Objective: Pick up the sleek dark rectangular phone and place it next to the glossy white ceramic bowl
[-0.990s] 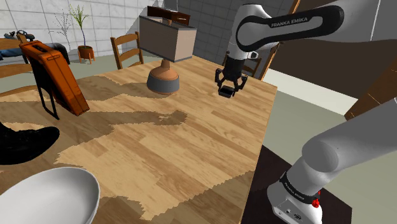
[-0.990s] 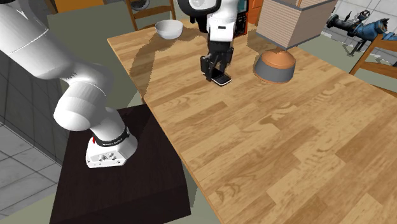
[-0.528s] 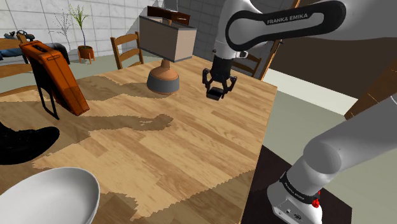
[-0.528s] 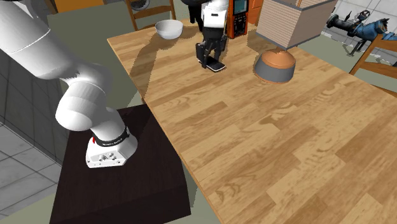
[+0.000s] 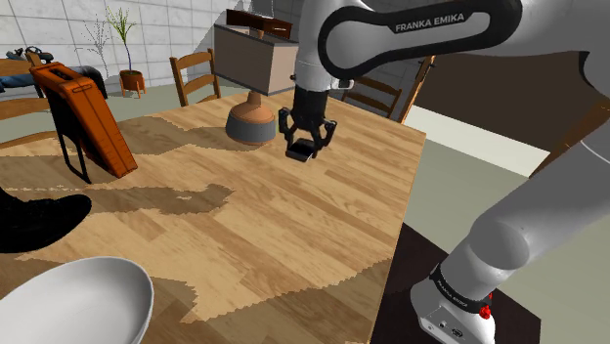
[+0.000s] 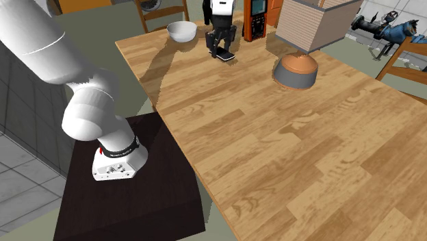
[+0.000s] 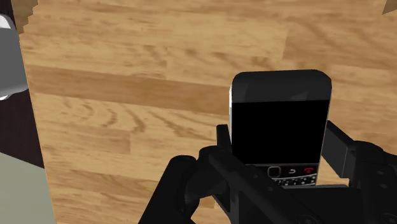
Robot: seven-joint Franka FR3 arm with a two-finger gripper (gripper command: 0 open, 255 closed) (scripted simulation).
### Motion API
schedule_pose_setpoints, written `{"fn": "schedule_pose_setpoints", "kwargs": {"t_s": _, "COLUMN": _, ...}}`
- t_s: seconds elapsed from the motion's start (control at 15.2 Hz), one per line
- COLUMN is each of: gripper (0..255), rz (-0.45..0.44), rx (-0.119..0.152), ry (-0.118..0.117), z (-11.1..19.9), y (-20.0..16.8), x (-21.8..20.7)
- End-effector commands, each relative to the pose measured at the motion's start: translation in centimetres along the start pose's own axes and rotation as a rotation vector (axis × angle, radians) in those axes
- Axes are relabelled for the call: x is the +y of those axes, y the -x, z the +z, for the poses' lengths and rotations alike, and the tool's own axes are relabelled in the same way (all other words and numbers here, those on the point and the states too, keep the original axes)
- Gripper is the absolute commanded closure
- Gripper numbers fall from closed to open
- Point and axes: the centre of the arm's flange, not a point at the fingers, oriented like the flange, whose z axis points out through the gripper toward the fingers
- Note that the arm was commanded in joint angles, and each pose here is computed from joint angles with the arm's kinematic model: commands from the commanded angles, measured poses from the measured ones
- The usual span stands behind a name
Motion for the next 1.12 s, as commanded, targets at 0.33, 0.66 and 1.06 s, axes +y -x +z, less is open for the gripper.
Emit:
{"fn": "schedule_pose_setpoints", "kwargs": {"t_s": 0.33, "gripper": 255, "rz": 0.002, "rx": -0.001, "ry": -0.001, "z": -0.4, "y": 7.7, "x": -4.8}}
{"fn": "schedule_pose_setpoints", "kwargs": {"t_s": 0.66, "gripper": 255, "rz": 0.002, "rx": -0.001, "ry": -0.001, "z": -0.8, "y": 13.4, "x": -8.2}}
{"fn": "schedule_pose_setpoints", "kwargs": {"t_s": 1.06, "gripper": 255, "rz": 0.002, "rx": -0.001, "ry": -0.001, "z": -1.2, "y": 20.2, "x": -12.3}}
